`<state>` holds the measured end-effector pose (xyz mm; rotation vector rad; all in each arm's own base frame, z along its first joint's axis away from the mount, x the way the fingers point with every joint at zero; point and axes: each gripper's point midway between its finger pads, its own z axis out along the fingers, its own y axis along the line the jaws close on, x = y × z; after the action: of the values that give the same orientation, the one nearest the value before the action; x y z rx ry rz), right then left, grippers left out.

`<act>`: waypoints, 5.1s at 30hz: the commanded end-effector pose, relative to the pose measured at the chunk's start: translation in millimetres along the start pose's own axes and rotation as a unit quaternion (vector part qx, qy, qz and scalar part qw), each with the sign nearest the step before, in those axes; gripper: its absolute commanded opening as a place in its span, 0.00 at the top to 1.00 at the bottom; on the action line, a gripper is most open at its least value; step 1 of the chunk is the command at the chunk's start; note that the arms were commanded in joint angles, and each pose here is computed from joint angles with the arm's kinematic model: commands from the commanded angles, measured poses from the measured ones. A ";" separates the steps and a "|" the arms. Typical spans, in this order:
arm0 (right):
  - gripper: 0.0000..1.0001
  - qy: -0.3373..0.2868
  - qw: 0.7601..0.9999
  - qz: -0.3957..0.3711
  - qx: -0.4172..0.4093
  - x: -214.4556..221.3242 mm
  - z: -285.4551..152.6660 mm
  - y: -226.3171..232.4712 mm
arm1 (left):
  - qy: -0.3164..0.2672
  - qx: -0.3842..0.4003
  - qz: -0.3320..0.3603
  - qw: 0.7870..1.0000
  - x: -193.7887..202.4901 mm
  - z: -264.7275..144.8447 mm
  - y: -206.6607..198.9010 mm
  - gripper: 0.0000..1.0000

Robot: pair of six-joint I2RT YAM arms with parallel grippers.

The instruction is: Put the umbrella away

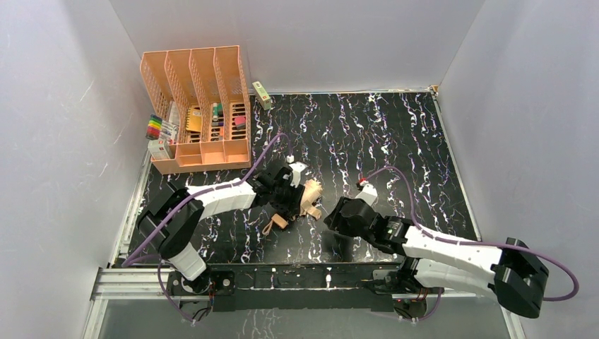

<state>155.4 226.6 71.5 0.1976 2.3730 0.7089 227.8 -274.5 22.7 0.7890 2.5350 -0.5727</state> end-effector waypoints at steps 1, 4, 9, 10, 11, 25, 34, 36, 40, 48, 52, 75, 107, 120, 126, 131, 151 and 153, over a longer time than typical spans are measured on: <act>0.48 -0.043 0.994 0.098 0.016 -16.0 13.8 6.2 | 0.099 -0.075 -0.045 0.991 69.3 -4.5 21.8 0.92; 0.49 -0.028 0.996 0.084 0.007 -20.7 28.4 8.7 | 0.104 -0.082 -0.045 0.990 76.4 -4.6 22.4 0.92; 0.49 -0.008 0.999 0.050 -0.015 -26.0 48.3 13.1 | 0.110 -0.086 -0.040 0.989 82.3 -3.6 21.0 0.93; 0.49 -0.006 0.999 0.046 -0.017 -28.0 51.6 12.7 | 0.111 -0.086 -0.039 0.989 82.9 -3.3 20.4 0.93; 0.48 0.002 0.999 0.046 -0.016 -27.5 55.1 9.8 | 0.110 -0.087 -0.037 0.989 82.5 -3.0 20.1 0.93; 0.50 0.084 0.992 0.009 -0.095 -13.9 69.8 10.1 | 0.125 -0.093 -0.015 0.988 87.5 -0.1 15.4 0.93; 0.52 0.113 0.989 -0.012 -0.095 -4.9 76.5 0.2 | 0.126 -0.112 -0.005 0.986 88.3 0.9 20.1 0.93; 0.53 0.117 0.988 -0.011 -0.099 -3.0 76.8 0.4 | 0.127 -0.113 -0.004 0.985 89.0 1.2 20.1 0.93; 0.54 0.129 0.985 -0.011 -0.114 2.6 77.7 1.5 | 0.127 -0.114 0.000 0.985 88.4 2.0 19.6 0.93; 0.56 0.134 0.983 0.013 -0.127 11.9 77.6 -1.3 | 0.131 -0.116 0.004 0.985 90.3 3.2 18.3 0.93; 0.58 0.115 0.985 0.041 -0.122 10.7 79.1 -7.0 | 0.132 -0.116 0.006 0.984 90.3 4.2 17.3 0.93; 0.87 0.068 0.986 0.063 -0.135 -12.9 73.9 -2.7 | 0.147 -0.123 0.014 0.981 94.2 8.6 17.5 0.93; 1.00 0.024 0.942 0.086 -0.324 -54.3 -4.3 75.6 | 0.183 -0.166 0.030 0.969 103.6 12.7 29.2 0.95; 1.00 0.029 0.931 0.102 -0.350 -72.8 8.0 102.0 | 0.183 -0.160 0.065 0.968 103.6 16.1 17.2 0.96; 1.00 0.028 0.928 0.127 -0.348 -76.6 15.4 103.2 | 0.186 -0.155 0.084 0.967 105.2 19.7 9.6 0.96; 1.00 0.027 0.934 0.151 -0.324 -75.7 26.9 95.3 | 0.187 -0.150 0.103 0.965 105.8 22.9 2.1 0.96; 0.66 0.013 0.960 0.186 -0.207 -55.5 82.3 50.5 | 0.132 -0.037 0.156 0.978 88.7 8.2 -53.0 0.96; 0.63 -0.020 0.968 0.195 -0.156 -63.3 83.5 30.0 | 0.121 -0.032 0.168 0.978 83.6 -0.5 -54.5 0.96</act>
<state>222.0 287.6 66.4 0.4235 2.2719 1.4425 205.9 -306.4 20.2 0.9513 2.3901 -0.2400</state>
